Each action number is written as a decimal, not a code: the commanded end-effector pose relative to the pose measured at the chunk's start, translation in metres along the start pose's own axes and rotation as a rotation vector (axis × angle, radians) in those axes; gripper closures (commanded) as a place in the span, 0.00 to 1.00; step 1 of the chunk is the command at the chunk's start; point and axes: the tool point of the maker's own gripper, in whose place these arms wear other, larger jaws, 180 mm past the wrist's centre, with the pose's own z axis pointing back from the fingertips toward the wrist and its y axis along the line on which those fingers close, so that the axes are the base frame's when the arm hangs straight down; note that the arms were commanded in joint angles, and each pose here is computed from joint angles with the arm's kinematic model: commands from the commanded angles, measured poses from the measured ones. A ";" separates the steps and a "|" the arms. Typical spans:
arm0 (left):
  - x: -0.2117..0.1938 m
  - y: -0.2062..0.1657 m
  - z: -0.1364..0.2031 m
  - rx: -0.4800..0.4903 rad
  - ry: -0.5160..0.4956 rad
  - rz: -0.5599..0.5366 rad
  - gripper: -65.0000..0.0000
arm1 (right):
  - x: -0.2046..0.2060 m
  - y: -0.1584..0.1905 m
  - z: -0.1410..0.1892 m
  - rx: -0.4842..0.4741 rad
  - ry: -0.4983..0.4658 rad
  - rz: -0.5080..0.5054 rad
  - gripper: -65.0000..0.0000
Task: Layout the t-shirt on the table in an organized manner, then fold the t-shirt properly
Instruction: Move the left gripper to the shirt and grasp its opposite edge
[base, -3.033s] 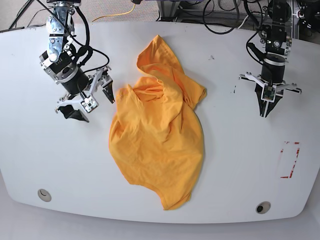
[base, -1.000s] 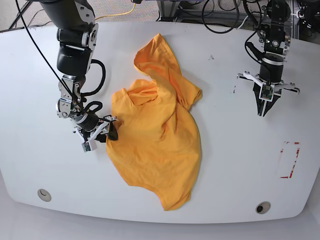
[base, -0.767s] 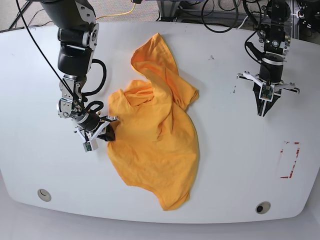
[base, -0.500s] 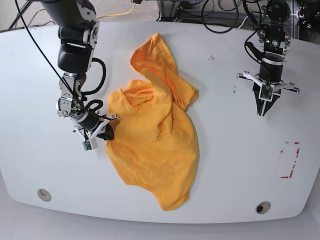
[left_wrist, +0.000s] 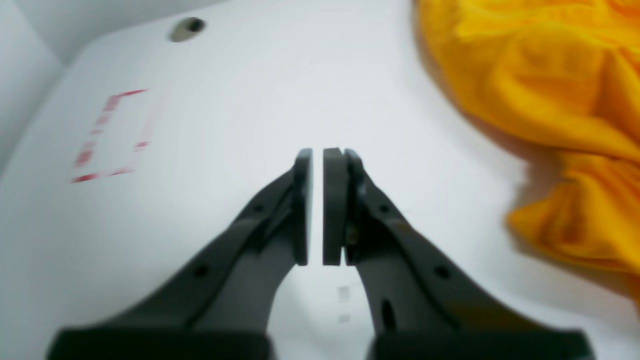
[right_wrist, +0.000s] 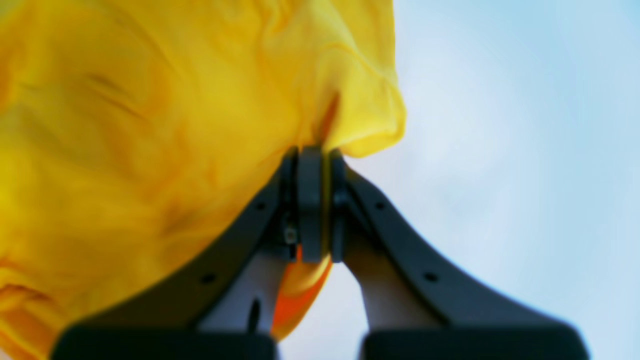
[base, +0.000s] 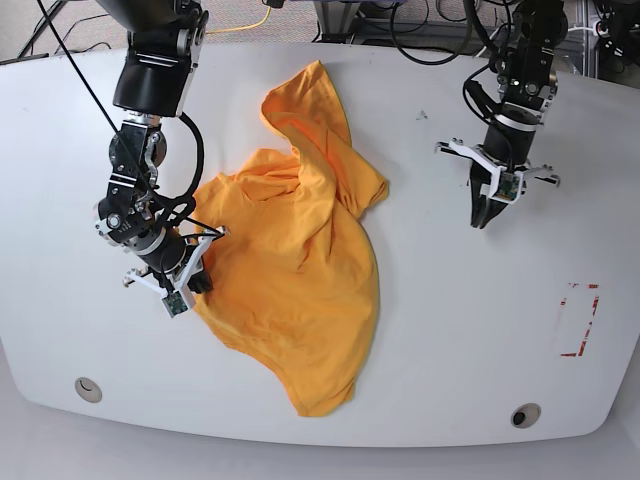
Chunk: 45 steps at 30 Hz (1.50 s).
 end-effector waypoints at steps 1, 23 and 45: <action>0.007 -0.013 -0.001 -0.035 -0.012 0.010 0.95 | 0.035 -0.014 0.018 -0.057 -0.066 0.055 1.00; -0.025 -0.142 0.036 -0.461 0.128 0.064 0.84 | 0.068 -0.020 0.050 -0.140 -0.096 0.143 1.00; -0.014 -0.121 0.011 -0.413 0.089 0.031 0.41 | 0.049 -0.015 0.048 -0.125 -0.060 0.135 1.00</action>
